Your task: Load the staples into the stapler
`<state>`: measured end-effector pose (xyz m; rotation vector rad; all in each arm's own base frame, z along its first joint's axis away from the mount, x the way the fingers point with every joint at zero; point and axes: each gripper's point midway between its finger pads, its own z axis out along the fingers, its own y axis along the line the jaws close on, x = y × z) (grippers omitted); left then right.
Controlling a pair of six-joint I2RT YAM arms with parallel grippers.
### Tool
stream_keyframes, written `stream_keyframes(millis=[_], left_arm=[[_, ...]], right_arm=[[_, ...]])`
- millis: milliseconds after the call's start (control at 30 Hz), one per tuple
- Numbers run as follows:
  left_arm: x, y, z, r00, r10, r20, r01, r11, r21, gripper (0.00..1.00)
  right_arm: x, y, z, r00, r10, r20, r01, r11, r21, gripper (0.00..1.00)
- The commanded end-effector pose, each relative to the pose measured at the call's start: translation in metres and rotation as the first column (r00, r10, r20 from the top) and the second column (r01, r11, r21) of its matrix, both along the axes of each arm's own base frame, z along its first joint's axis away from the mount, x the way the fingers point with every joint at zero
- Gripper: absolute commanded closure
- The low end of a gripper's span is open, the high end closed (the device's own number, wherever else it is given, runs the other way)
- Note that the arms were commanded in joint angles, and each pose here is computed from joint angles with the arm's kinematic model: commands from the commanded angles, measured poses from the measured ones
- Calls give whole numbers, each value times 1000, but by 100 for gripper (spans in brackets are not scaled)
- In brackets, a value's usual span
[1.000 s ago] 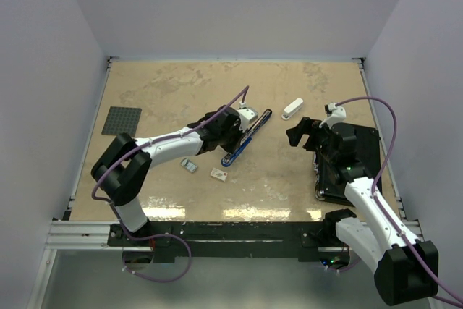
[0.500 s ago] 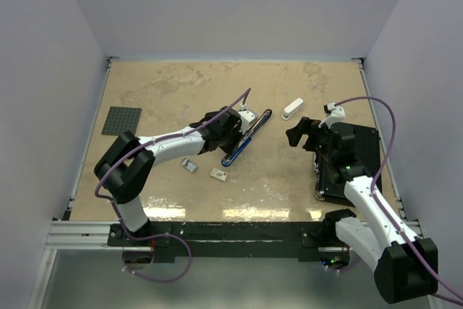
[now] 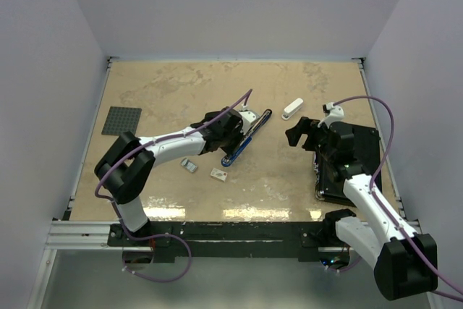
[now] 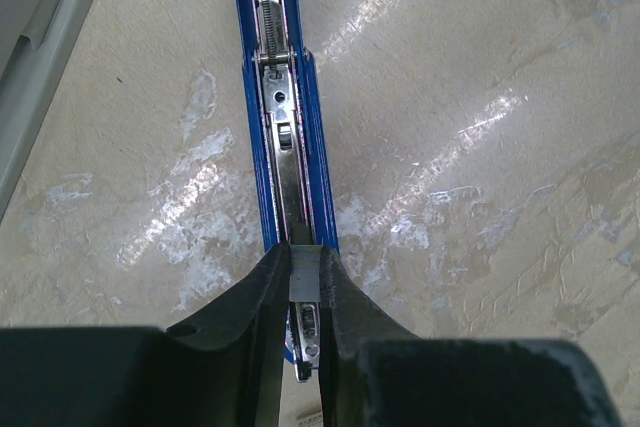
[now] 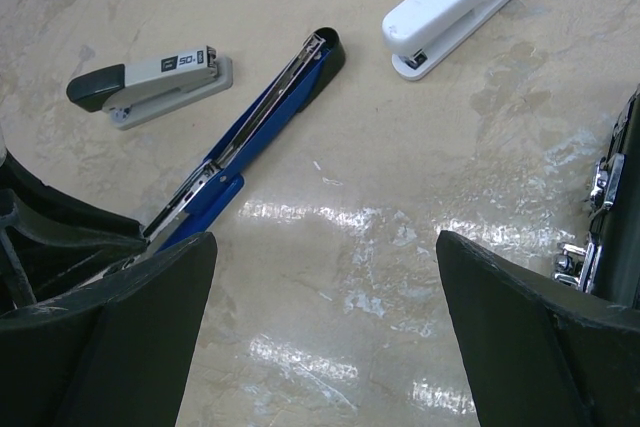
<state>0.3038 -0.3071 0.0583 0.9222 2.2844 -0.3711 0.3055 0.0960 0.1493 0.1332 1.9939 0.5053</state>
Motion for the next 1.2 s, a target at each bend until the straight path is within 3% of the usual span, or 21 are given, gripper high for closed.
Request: stream_keyframes(millis=[0, 533, 900, 1167], left_arm=[[9, -11, 11, 1000, -8, 30, 8, 1000, -15, 100], [9, -4, 3, 1000, 7, 17, -7, 999, 33, 100], [14, -4, 37, 997, 23, 72, -23, 1000, -4, 100], [17, -4, 33, 997, 24, 68, -24, 1000, 6, 100]], right_arm=[[6, 4, 13, 998, 17, 52, -18, 1000, 3, 3], [11, 5, 13, 998, 22, 51, -22, 1000, 0, 3], [12, 7, 13, 998, 31, 49, -31, 1000, 1, 3], [11, 6, 14, 998, 27, 51, -27, 1000, -1, 3]])
